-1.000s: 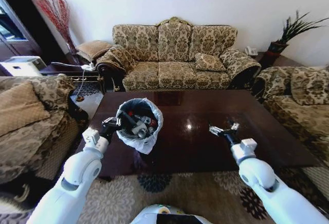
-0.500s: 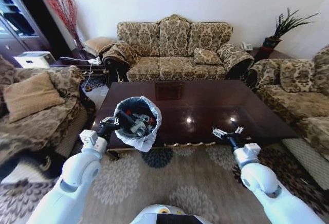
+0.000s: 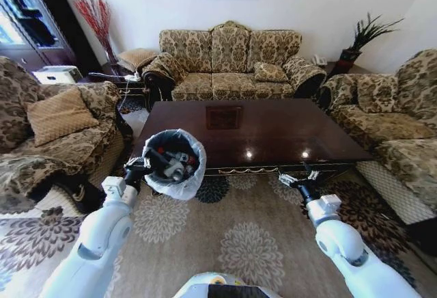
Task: Move to the front of the table and place the trash on the table into the trash bin.
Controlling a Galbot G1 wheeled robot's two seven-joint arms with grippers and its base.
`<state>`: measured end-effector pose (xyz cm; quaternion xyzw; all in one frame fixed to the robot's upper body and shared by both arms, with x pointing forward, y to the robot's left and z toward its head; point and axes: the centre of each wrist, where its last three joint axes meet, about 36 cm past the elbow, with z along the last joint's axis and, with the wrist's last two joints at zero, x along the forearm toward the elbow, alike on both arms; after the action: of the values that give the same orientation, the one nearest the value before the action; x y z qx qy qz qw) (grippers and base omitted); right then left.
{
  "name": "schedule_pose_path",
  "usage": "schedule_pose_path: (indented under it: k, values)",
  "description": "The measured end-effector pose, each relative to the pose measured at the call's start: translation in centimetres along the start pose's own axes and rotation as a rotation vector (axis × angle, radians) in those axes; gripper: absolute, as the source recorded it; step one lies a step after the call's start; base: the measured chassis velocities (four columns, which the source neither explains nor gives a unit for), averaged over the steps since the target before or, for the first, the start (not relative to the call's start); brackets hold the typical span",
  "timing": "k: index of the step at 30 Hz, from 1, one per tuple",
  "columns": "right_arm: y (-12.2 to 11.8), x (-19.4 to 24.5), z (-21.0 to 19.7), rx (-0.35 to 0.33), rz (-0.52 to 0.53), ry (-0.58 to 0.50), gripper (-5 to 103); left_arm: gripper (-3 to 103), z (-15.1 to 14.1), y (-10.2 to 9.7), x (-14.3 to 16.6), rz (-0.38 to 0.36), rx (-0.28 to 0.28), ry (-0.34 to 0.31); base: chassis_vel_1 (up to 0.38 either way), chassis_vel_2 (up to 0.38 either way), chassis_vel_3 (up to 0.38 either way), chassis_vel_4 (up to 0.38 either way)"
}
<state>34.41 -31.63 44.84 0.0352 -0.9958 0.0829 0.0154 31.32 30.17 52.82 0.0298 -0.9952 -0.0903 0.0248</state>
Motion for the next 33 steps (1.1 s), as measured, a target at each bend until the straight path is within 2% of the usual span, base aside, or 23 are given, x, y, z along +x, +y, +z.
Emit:
schedule_pose_path:
  k: [1, 3, 4, 7, 13, 15, 16, 20, 21, 25, 26, 29, 30, 31, 33]
  values:
    - [0.0, 0.0, 0.0, 0.0, 0.0, 0.0, 100, 1, 0.0, 0.0, 0.0, 0.0, 0.0, 0.0, -0.047, 0.132, 0.091, -0.036]
    - [-0.1, -0.1, 0.1, 0.001, 0.007, -0.002, 100, 1, -1.2, 0.4, 1.1, 0.0, -0.019, 0.06, -0.005, 0.096, 0.067, -0.002]
    - [-0.1, -0.1, 0.1, 0.001, 0.007, -0.002, 100, 1, -1.2, 0.4, 1.1, 0.0, -0.019, 0.06, 0.012, 0.06, 0.067, 0.013]
    - [-0.2, -0.2, 0.7, -0.001, 0.023, -0.005, 100, 1, -2.8, 1.2, 2.7, -0.028, 0.028, 0.21, 0.005, -0.017, -0.006, 0.002]
    - [-0.5, -0.3, 1.8, -0.004, 0.045, -0.01, 100, 1, -2.4, 2.4, 4.4, -0.053, 0.02, 0.283, 0.002, -0.009, -0.003, 0.001]
    - [-0.8, 0.0, 2.4, -0.012, 0.067, -0.01, 100, 1, -0.7, 2.6, 4.0, -0.051, 0.026, 0.328, 0.0, 0.0, 0.0, 0.0]
    - [-0.8, 0.0, 2.4, -0.012, 0.067, -0.01, 100, 1, -0.7, 2.6, 4.0, -0.051, 0.026, 0.328, 0.0, 0.0, 0.0, 0.0]
    - [-0.9, 0.1, 2.9, -0.025, 0.086, -0.014, 100, 1, 4.0, 3.0, 3.1, -0.096, 0.088, 0.421, 0.0, 0.0, 0.0, 0.0]
    - [-0.9, 0.1, 2.9, -0.025, 0.086, -0.014, 100, 1, 4.0, 3.0, 3.1, -0.096, 0.088, 0.421, 0.0, 0.0, 0.0, 0.0]
    - [-1.2, 0.2, 3.1, -0.032, 0.105, -0.025, 100, 1, 12.0, 3.9, 1.8, -0.181, 0.144, 0.538, 0.0, 0.0, 0.0, 0.0]
    - [-1.2, 0.2, 3.1, -0.032, 0.105, -0.025, 100, 1, 12.0, 3.9, 1.8, -0.181, 0.144, 0.538, 0.0, 0.0, 0.0, 0.0]
    - [-1.8, 0.5, 3.3, -0.029, 0.12, -0.033, 100, 1, 19.4, 5.2, 0.6, -0.234, 0.213, 0.554, 0.0, 0.0, 0.0, 0.0]
    - [-1.8, 0.5, 3.3, -0.029, 0.12, -0.033, 100, 1, 19.4, 5.2, 0.6, -0.234, 0.213, 0.554, 0.0, 0.0, 0.0, 0.0]
    - [-2.0, 0.4, 3.4, -0.025, 0.118, -0.035, 100, 1, 22.5, 5.9, 0.3, -0.27, 0.224, 0.562, 0.0, 0.0, 0.0, 0.0]
    - [-2.2, 0.2, 3.6, -0.019, 0.105, -0.036, 100, 1, 26.8, 6.7, 0.5, -0.326, 0.232, 0.605, 0.0, 0.0, 0.0, 0.0]
